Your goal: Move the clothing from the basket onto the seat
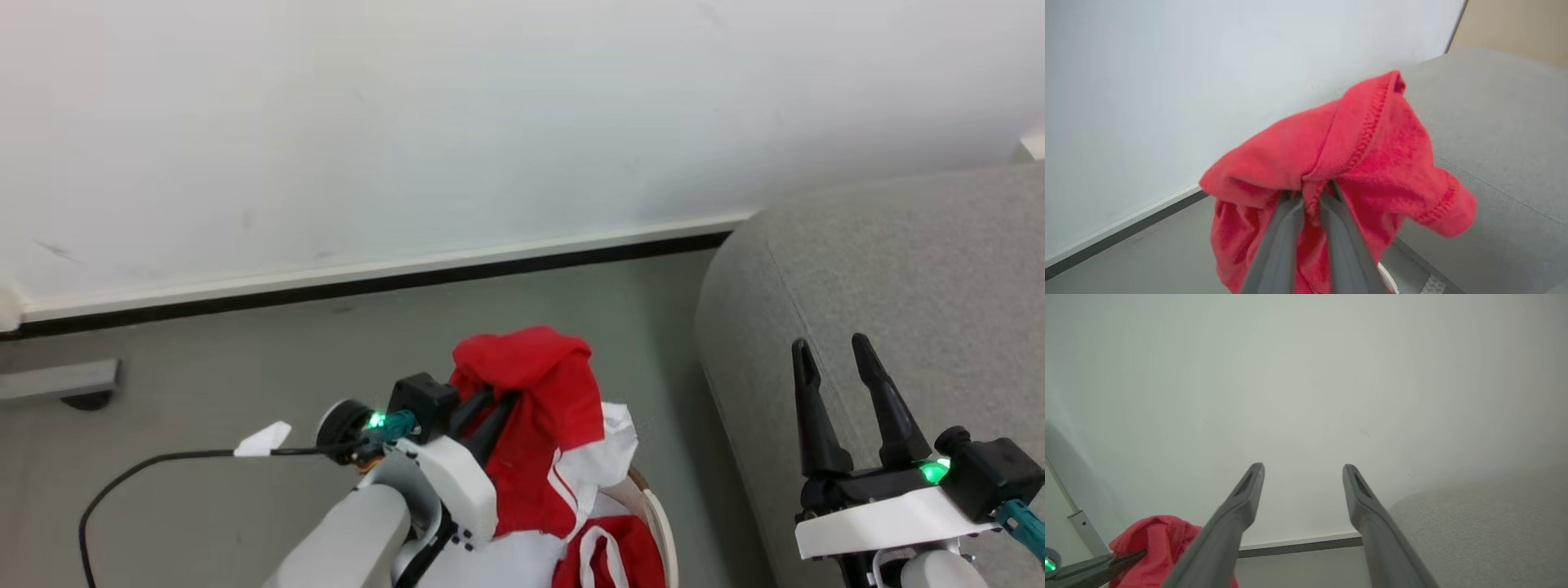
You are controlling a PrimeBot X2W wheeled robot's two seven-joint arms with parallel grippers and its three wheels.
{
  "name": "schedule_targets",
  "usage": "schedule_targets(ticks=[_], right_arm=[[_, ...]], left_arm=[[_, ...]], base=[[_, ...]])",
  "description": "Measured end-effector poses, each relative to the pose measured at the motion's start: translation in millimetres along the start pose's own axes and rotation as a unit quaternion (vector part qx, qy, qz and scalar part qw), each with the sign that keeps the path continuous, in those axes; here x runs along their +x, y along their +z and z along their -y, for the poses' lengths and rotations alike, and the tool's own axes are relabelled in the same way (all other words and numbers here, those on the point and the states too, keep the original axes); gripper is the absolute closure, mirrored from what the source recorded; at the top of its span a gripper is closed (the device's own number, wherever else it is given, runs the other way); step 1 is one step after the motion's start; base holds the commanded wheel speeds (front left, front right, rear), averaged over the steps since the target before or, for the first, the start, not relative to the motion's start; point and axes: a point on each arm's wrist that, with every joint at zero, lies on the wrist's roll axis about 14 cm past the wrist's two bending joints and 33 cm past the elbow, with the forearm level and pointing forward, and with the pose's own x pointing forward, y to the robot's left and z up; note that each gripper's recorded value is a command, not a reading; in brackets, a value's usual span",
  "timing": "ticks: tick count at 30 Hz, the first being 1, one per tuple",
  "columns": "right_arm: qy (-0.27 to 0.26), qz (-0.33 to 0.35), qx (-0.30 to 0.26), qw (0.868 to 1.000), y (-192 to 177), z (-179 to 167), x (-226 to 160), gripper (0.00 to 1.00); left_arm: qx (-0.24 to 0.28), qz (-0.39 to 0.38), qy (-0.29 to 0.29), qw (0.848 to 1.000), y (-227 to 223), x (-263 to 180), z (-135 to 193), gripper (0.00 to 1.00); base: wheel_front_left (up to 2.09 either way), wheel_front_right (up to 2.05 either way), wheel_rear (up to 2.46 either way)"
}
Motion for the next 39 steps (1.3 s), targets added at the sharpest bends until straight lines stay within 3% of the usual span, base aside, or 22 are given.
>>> schedule_targets(ticks=[7,18,31,39], right_arm=[[0.033,-0.002,0.013,0.999,-2,-25,-3,0.0],[0.076,-0.018,0.016,0.997,-11,-53,-7,0.0],[0.126,-0.046,0.004,0.991,-27,-76,-9,0.0],[0.192,-0.082,-0.031,0.977,-44,-99,-7,0.0]], left_arm=[[0.004,0.102,0.023,0.995,71,-13,-13,1.0],[0.009,0.197,0.034,0.98,142,-34,-21,1.0],[0.004,0.203,0.042,0.978,148,-49,-20,1.0],[0.0,0.202,0.032,0.979,144,-55,-7,1.0]], base=[[0.0,0.0,0.0],[0.0,0.0,0.0],[0.0,0.0,0.0],[0.0,0.0,0.0]])
